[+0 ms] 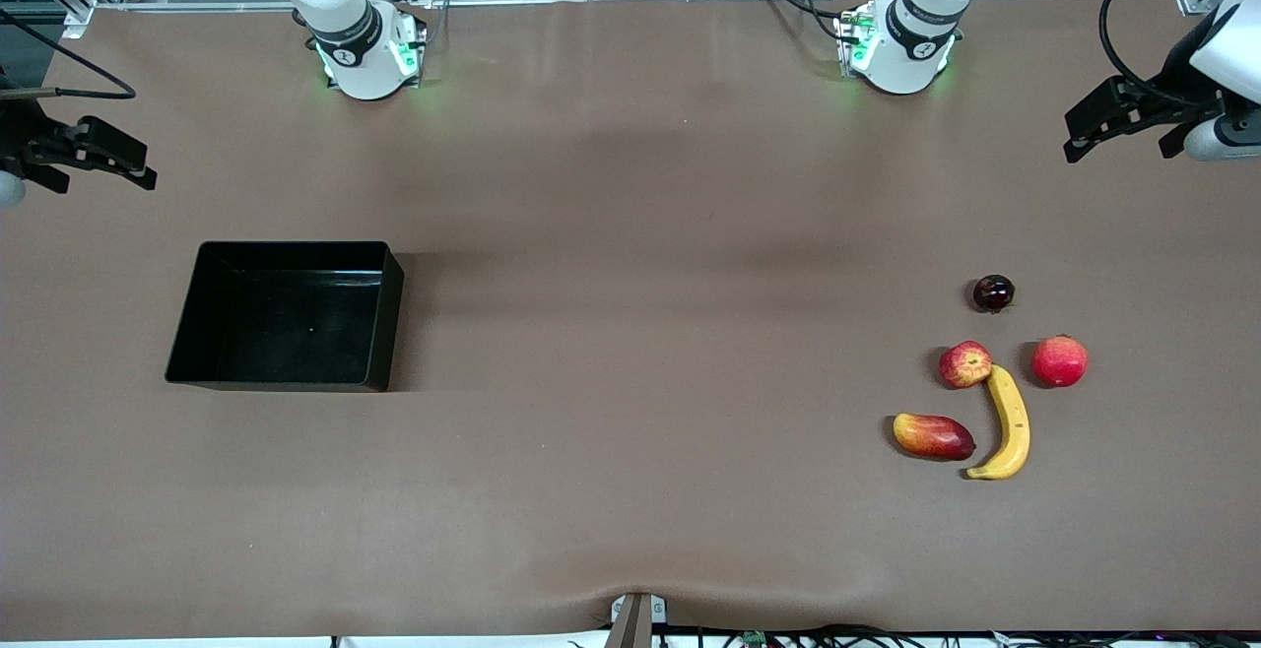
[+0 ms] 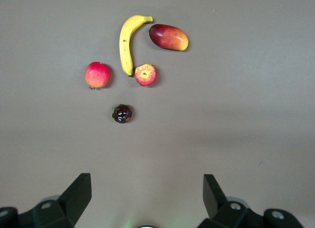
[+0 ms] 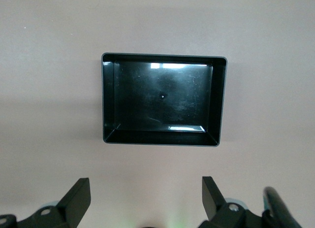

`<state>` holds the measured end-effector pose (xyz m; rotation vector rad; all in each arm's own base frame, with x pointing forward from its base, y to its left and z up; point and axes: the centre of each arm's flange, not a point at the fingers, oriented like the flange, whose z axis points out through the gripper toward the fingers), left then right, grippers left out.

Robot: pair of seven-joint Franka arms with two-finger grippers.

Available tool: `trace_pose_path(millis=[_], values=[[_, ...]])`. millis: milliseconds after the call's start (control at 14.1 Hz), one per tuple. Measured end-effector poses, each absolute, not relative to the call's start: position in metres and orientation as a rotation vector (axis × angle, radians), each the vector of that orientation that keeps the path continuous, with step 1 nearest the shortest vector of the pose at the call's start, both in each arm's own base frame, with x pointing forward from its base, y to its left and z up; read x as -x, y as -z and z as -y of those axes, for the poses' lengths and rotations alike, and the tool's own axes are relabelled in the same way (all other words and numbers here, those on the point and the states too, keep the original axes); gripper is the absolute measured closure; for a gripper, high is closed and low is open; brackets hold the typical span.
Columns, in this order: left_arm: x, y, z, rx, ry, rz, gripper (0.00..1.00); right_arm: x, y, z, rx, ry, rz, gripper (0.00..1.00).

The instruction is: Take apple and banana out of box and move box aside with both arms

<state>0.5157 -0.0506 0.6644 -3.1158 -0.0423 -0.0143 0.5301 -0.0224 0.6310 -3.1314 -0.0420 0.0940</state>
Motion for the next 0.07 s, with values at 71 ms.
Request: trace_pose_path(millis=[71], values=[[-0.5159,-0.6641,0.05,3.116,0.013,0.044,0.0,-0.5294,-0.6326,0.022,3.131,-0.098,0.043,0.0]])
